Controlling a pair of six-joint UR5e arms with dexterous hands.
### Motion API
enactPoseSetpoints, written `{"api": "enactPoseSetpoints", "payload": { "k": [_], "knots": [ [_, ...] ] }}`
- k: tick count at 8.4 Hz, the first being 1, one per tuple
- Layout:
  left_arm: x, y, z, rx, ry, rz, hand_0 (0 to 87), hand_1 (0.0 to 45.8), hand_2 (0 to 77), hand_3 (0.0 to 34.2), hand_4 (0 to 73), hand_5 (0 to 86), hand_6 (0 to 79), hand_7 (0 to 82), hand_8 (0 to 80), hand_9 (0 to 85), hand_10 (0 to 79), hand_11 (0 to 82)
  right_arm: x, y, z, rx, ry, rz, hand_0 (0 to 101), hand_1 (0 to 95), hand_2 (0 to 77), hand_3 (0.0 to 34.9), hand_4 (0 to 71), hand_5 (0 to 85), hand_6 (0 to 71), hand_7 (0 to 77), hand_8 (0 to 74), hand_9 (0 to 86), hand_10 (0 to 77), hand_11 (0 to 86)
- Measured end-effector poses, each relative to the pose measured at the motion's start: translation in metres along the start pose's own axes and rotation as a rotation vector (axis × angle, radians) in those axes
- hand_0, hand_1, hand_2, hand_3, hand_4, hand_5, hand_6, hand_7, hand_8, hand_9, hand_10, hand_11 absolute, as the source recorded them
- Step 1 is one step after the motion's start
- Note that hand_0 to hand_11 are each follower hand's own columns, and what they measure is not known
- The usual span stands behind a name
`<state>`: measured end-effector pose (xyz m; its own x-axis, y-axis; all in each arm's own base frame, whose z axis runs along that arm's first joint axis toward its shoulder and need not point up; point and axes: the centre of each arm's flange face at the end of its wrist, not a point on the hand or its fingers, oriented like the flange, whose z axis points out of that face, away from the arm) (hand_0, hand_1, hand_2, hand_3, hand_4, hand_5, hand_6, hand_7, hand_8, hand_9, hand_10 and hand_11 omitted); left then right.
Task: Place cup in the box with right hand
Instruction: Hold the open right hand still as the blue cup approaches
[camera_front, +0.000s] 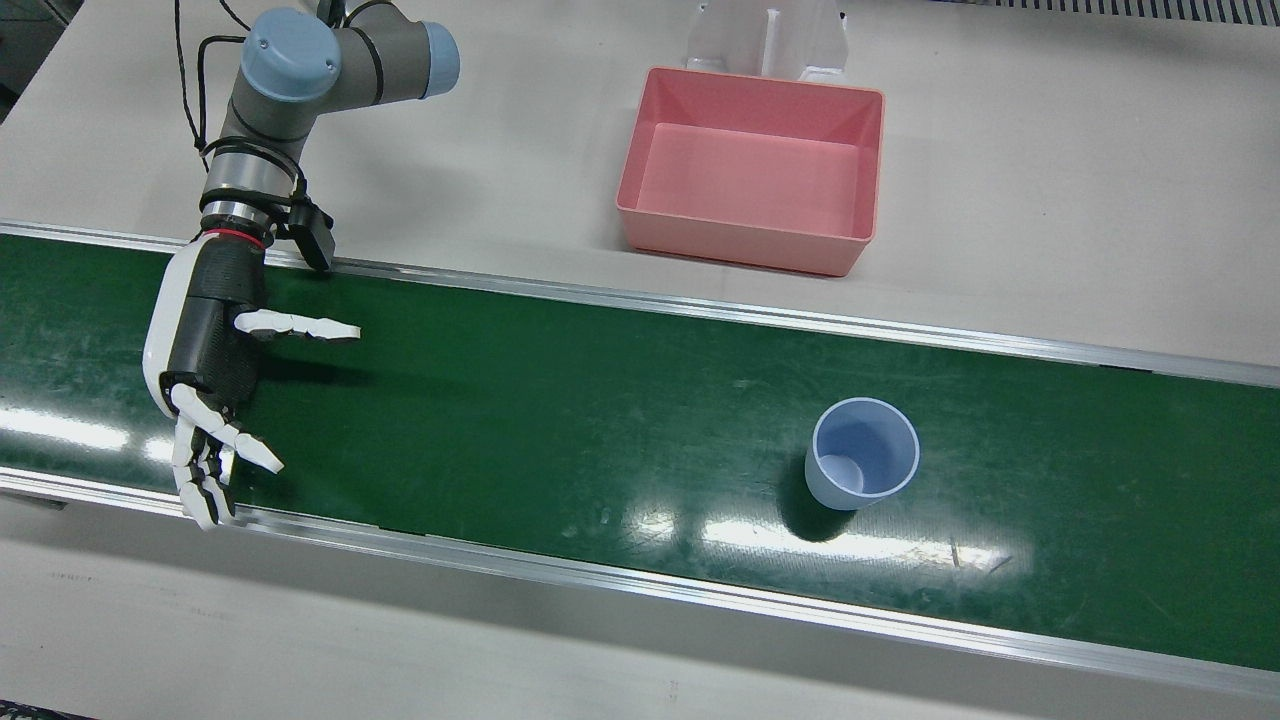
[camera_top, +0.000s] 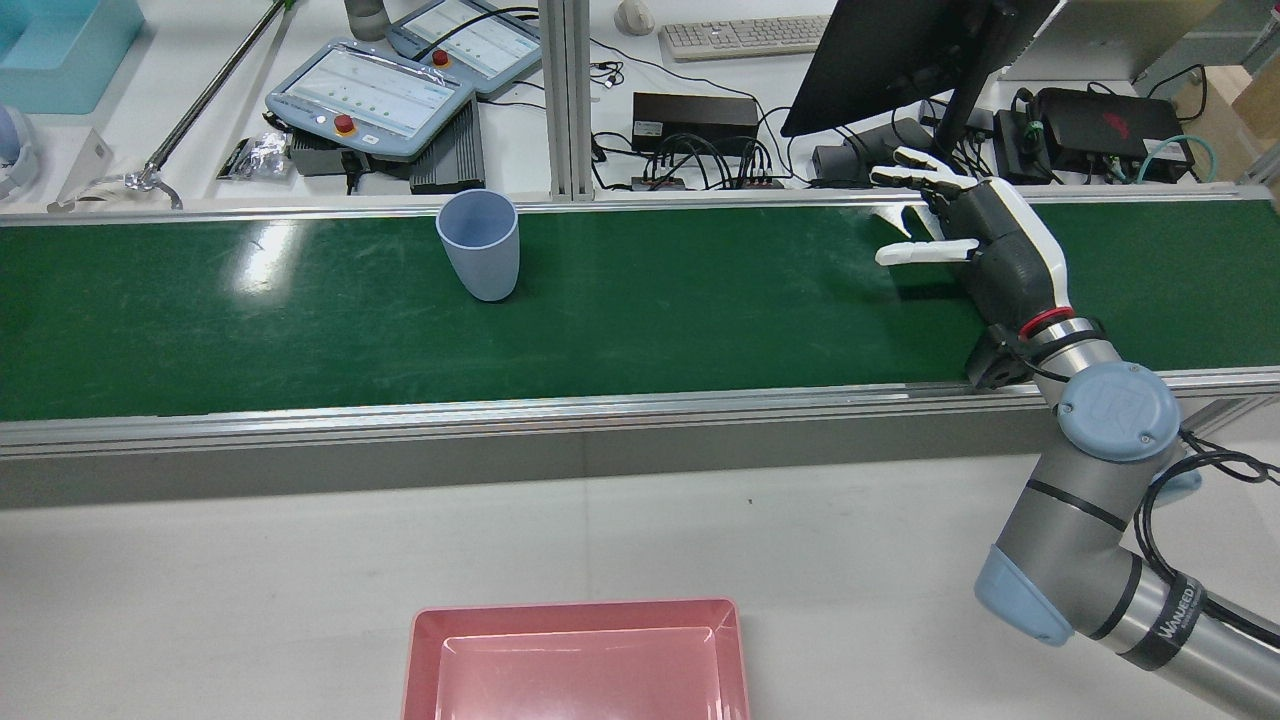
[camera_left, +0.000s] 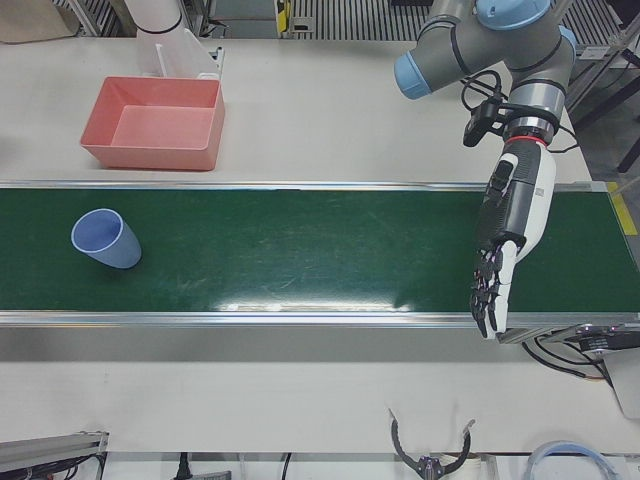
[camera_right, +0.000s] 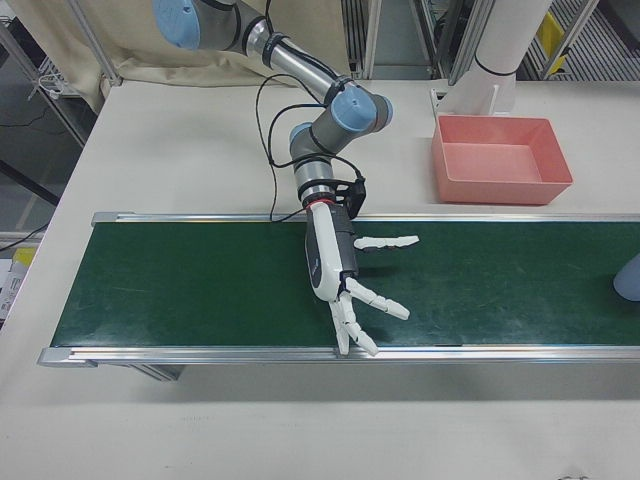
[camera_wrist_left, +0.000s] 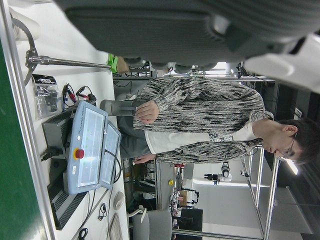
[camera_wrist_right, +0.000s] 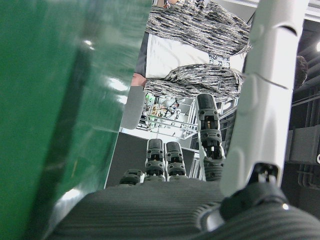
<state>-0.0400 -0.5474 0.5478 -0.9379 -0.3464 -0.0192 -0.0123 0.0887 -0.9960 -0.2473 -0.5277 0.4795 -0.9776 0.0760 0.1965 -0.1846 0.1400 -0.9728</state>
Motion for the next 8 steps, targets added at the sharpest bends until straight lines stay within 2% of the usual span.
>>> {"api": "enactPoseSetpoints", "payload": {
  "k": [1,2,3,5,6,7,8],
  "knots": [
    [0.0000,-0.0001,0.0000,0.000,0.000,0.000,0.0,0.5,1.1,0.0,1.1,0.5,0.5,0.5,0.0,0.0,0.0,0.0,0.0020,0.0009,-0.0009,-0.001,0.004,0.001,59,18.5,1.1,0.0,22.4,7.1,6.0,20.2,10.4,18.0,1.6,4.9],
    [0.0000,0.0000,0.0000,0.000,0.000,0.000,0.0,0.5,1.1,0.0,1.1,0.0,0.5,0.5,0.0,0.0,0.0,0.0,0.0048,0.0015,-0.0021,-0.002,0.010,0.001,59,16.9,1.1,0.0,22.9,7.1,6.0,20.2,10.4,18.0,1.6,4.9],
    [0.0000,-0.0001,0.0000,0.000,0.000,0.000,0.0,0.5,1.1,0.0,1.1,0.5,0.0,0.5,0.0,0.0,0.0,0.0,0.0063,0.0018,-0.0028,-0.003,0.013,0.001,58,16.4,4.4,0.0,21.3,7.1,5.4,19.6,9.3,18.0,1.6,4.4],
    [0.0000,-0.0003,-0.0002,0.001,0.000,0.000,0.0,0.5,1.1,0.0,1.1,0.0,0.5,0.5,0.0,0.0,0.0,0.0,0.0071,0.0038,-0.0027,-0.005,0.014,0.003,57,16.4,3.8,0.0,21.3,7.1,5.4,19.6,9.3,18.0,1.6,3.3],
    [0.0000,-0.0003,-0.0002,0.001,0.000,0.000,0.0,0.5,1.1,0.0,1.1,0.5,0.5,0.5,0.0,0.0,0.0,0.0,0.0071,0.0044,-0.0028,-0.006,0.014,0.004,57,19.6,9.3,0.0,21.3,7.1,5.4,19.1,9.3,18.0,1.6,3.3],
    [0.0000,-0.0003,-0.0002,0.001,0.000,0.000,0.0,0.5,1.1,0.0,1.1,0.5,0.5,0.5,0.0,0.0,0.0,0.0,0.0074,0.0047,-0.0030,-0.006,0.015,0.004,57,14.7,4.4,0.0,21.3,7.1,5.4,19.1,9.3,18.0,1.1,3.3],
    [0.0000,-0.0002,-0.0001,0.000,0.000,0.001,0.0,0.5,1.1,0.0,1.1,0.0,0.0,0.5,0.0,0.0,0.0,0.0,0.0076,0.0054,-0.0028,-0.007,0.015,0.003,56,22.4,4.9,0.0,20.2,6.5,5.4,19.1,9.3,18.0,0.5,3.3]
  ]
}}
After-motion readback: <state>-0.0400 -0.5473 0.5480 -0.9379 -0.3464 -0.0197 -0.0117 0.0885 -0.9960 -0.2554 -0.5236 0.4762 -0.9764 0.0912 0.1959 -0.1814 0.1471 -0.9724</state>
